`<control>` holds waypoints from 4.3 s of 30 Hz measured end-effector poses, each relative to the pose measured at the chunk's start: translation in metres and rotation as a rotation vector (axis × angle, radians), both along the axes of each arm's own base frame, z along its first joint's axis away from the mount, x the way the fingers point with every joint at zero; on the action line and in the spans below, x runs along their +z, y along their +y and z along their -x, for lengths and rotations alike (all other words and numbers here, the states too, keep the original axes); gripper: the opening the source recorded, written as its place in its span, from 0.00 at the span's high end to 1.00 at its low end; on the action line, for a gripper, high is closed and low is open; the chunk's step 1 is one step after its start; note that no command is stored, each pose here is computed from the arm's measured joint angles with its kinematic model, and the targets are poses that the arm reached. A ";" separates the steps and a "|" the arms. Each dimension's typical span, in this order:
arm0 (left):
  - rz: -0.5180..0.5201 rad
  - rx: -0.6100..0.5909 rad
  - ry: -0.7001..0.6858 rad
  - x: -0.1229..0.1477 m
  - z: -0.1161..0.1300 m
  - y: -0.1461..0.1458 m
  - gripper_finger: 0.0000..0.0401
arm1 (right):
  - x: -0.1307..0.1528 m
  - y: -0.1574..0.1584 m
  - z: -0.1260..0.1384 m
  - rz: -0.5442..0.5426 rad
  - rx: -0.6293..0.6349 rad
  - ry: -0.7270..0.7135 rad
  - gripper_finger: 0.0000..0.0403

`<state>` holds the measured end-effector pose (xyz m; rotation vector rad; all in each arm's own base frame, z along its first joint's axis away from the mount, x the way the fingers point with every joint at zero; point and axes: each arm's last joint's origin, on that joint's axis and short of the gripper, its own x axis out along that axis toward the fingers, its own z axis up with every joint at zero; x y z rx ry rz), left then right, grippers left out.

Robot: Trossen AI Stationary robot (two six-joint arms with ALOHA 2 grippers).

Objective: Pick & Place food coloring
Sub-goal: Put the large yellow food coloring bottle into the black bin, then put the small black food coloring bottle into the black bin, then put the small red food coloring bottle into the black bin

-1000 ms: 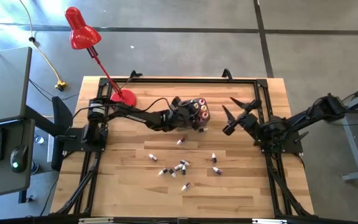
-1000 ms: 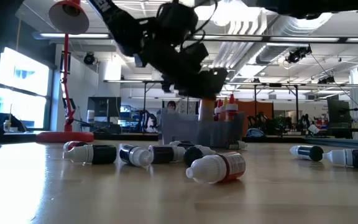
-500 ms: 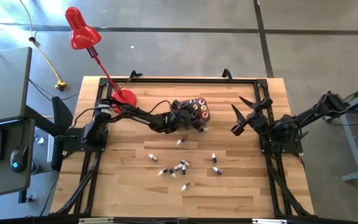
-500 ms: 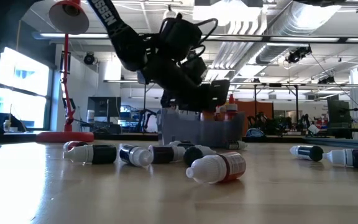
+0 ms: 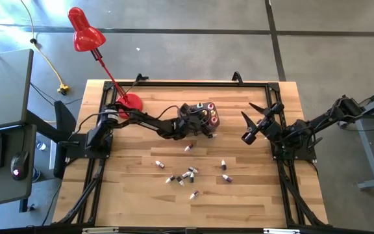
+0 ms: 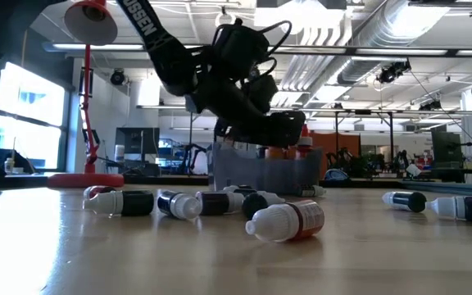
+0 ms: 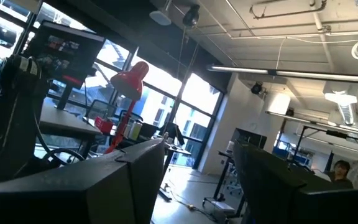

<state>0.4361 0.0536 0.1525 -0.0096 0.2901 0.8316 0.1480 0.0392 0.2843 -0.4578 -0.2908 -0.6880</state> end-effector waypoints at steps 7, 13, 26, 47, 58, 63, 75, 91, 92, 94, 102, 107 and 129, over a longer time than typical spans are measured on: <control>-0.153 -0.054 0.058 0.051 -0.006 -0.038 0.45 | -0.002 0.001 -0.001 0.006 0.000 0.022 0.53; -0.156 -0.190 0.226 0.127 0.018 -0.087 0.45 | -0.003 0.001 -0.002 -0.001 0.012 0.029 0.53; 0.442 -0.329 0.614 0.141 0.098 -0.172 0.44 | -0.002 0.001 -0.002 -0.005 0.040 0.005 0.53; 0.439 -0.628 0.485 0.002 0.085 -0.193 0.44 | -0.002 0.001 -0.003 -0.012 0.061 -0.009 0.53; 0.443 -0.635 0.519 -0.017 0.079 -0.195 0.69 | -0.003 0.001 -0.003 -0.008 0.061 -0.006 0.53; 0.392 -0.650 0.550 -0.009 0.074 -0.197 0.87 | -0.003 0.001 -0.003 -0.009 0.061 -0.006 0.53; -0.030 -0.354 0.742 0.077 0.043 -0.153 0.80 | -0.002 0.002 -0.003 -0.004 0.067 -0.007 0.53; 0.325 -0.266 0.705 0.070 0.031 0.011 0.66 | -0.002 0.002 -0.003 0.035 0.043 0.021 0.53; 0.323 -0.276 0.717 0.070 0.031 0.010 0.64 | -0.002 0.002 -0.003 0.034 0.042 0.021 0.53; 0.335 -0.314 0.752 0.070 0.033 0.005 0.61 | -0.003 0.001 -0.003 0.034 0.041 0.022 0.53; 0.477 -0.497 0.888 0.124 0.062 -0.073 0.59 | -0.003 0.002 -0.003 0.030 0.041 0.024 0.53; 0.556 -0.551 0.977 0.117 0.082 -0.143 0.59 | -0.003 0.002 -0.004 0.030 0.043 0.027 0.53; 0.447 -0.597 1.152 0.000 0.123 -0.165 0.59 | -0.002 0.001 -0.003 0.024 0.043 0.011 0.53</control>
